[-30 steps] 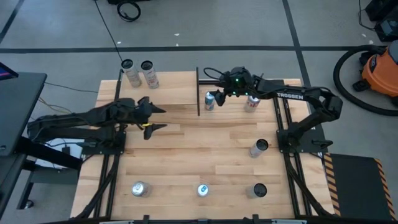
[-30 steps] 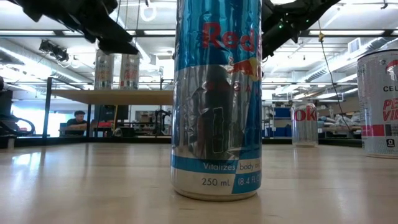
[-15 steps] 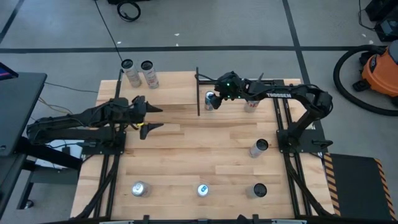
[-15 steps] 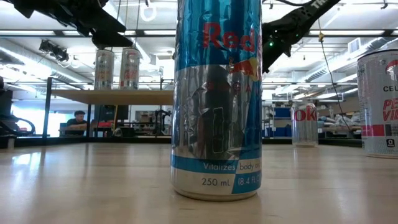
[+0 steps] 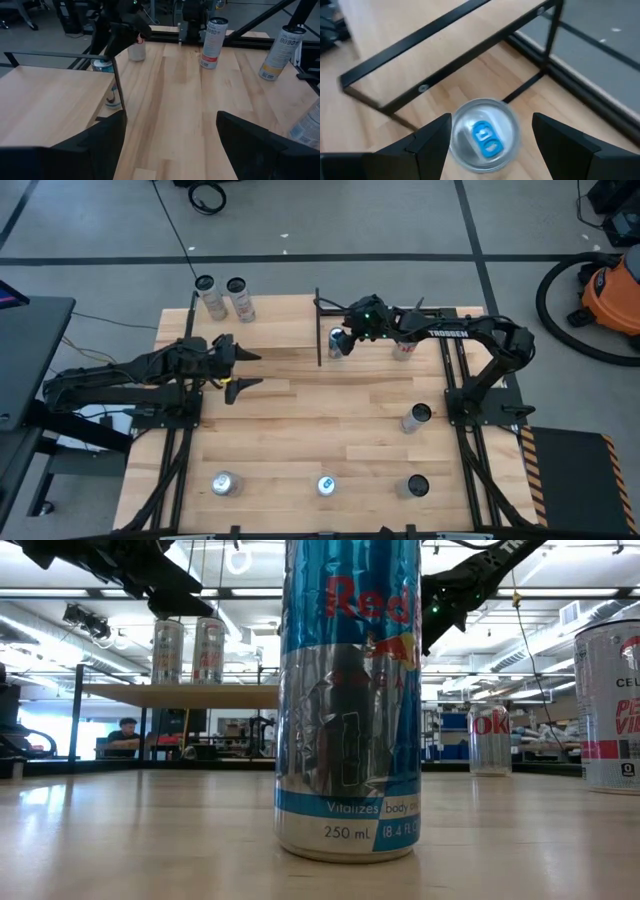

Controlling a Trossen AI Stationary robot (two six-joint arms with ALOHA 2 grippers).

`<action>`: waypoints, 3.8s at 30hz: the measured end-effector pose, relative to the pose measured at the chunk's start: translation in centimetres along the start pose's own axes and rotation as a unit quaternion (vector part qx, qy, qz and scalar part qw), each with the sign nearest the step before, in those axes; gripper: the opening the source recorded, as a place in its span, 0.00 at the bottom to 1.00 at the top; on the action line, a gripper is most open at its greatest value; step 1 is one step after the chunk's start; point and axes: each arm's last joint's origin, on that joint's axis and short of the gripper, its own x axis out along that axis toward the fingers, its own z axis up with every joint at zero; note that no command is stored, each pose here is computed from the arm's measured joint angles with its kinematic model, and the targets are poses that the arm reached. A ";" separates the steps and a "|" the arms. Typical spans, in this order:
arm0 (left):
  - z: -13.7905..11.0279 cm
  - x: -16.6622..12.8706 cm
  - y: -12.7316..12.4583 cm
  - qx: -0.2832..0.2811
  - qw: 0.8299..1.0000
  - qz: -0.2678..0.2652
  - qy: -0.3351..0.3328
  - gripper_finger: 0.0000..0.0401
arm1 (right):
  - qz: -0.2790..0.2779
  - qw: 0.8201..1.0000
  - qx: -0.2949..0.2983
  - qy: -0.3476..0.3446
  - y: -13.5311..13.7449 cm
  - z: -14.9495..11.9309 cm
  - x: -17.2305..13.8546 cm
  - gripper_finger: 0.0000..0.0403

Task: Place canned beverage on shelf
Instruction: Put the top blue soda can on the shelf

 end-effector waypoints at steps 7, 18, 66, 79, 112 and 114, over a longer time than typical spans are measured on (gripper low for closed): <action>0.0 0.0 0.0 0.007 1.000 0.000 0.000 0.78 | 0.006 1.000 -0.006 0.008 0.9 -0.4 0.1 0.71; 0.0 0.0 0.0 0.007 1.000 0.000 0.000 0.78 | -0.002 0.999 -0.018 0.026 1.3 -0.9 0.1 0.71; 0.0 0.0 0.0 0.007 1.000 0.000 0.000 0.78 | -0.026 0.999 -0.020 0.027 1.3 -1.0 0.2 0.52; -0.1 0.0 0.0 0.006 1.000 0.000 0.005 0.78 | -0.009 0.999 -0.018 0.033 1.4 -1.1 0.2 0.49; -0.3 0.0 0.0 -0.008 1.000 0.000 0.015 0.78 | 0.027 0.995 -0.050 0.082 2.3 0.2 -0.8 0.69; -0.3 0.0 0.0 -0.008 1.000 0.000 0.015 0.78 | 0.042 0.995 -0.044 0.078 2.3 0.3 -0.8 0.69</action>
